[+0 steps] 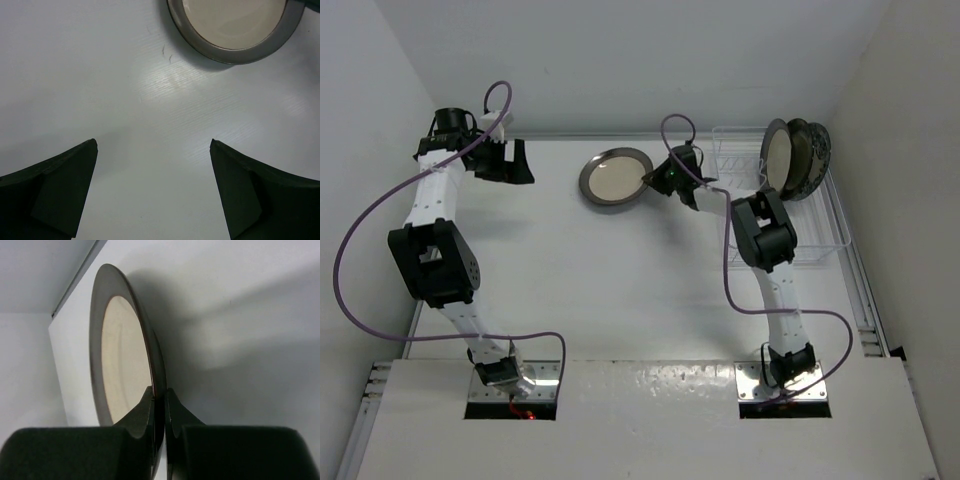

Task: Load the plates into the dish rack

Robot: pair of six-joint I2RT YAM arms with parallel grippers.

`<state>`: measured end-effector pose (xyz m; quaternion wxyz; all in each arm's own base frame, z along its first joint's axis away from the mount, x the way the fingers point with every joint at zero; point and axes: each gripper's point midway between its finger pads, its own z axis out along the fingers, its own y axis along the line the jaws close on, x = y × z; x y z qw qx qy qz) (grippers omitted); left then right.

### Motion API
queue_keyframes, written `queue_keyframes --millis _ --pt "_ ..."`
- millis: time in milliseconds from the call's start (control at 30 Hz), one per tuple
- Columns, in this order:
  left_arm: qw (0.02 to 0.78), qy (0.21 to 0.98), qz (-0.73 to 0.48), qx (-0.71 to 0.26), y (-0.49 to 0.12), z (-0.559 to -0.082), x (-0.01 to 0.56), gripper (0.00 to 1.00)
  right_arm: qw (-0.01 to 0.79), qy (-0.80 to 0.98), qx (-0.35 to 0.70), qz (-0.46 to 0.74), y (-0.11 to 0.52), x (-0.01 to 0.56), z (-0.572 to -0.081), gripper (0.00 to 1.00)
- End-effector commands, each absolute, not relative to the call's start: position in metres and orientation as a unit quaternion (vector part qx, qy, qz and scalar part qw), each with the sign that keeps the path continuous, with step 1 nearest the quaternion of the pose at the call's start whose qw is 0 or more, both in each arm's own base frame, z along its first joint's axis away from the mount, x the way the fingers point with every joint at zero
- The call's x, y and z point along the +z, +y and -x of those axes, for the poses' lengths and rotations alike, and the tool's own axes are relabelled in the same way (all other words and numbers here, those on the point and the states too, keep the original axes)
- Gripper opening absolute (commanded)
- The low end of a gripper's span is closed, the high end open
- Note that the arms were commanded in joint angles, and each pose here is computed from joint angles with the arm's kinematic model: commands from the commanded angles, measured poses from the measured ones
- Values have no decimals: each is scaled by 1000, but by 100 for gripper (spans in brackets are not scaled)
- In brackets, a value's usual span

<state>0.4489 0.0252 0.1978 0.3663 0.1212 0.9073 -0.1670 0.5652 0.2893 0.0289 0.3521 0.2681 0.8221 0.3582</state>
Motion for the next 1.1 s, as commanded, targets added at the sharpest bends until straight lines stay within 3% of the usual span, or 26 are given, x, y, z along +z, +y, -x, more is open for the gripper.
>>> queue_keyframes --millis 0,167,400,533,667,800,1067 --pt "403 891 -131 -162 28 -453 228 100 480 739 431 -194 276 201 -587 0" --pt "403 890 -132 -166 26 -453 228 100 600 692 374 -144 212 320 -589 0" --pt "405 887 -136 -175 23 -452 230 100 695 655 271 -117 121 403 -567 0" --pt "406 886 -137 -179 22 -452 230 100 751 642 126 -91 56 441 -546 0" --pt "407 884 -143 -182 20 -452 231 100 746 664 -29 -37 -2 443 -531 0" --pt "404 884 -143 -187 19 -453 227 100 731 671 -120 -11 -29 441 -517 0" --pt "399 886 -138 -191 19 -454 224 100 701 681 -212 4 -51 416 -506 0"
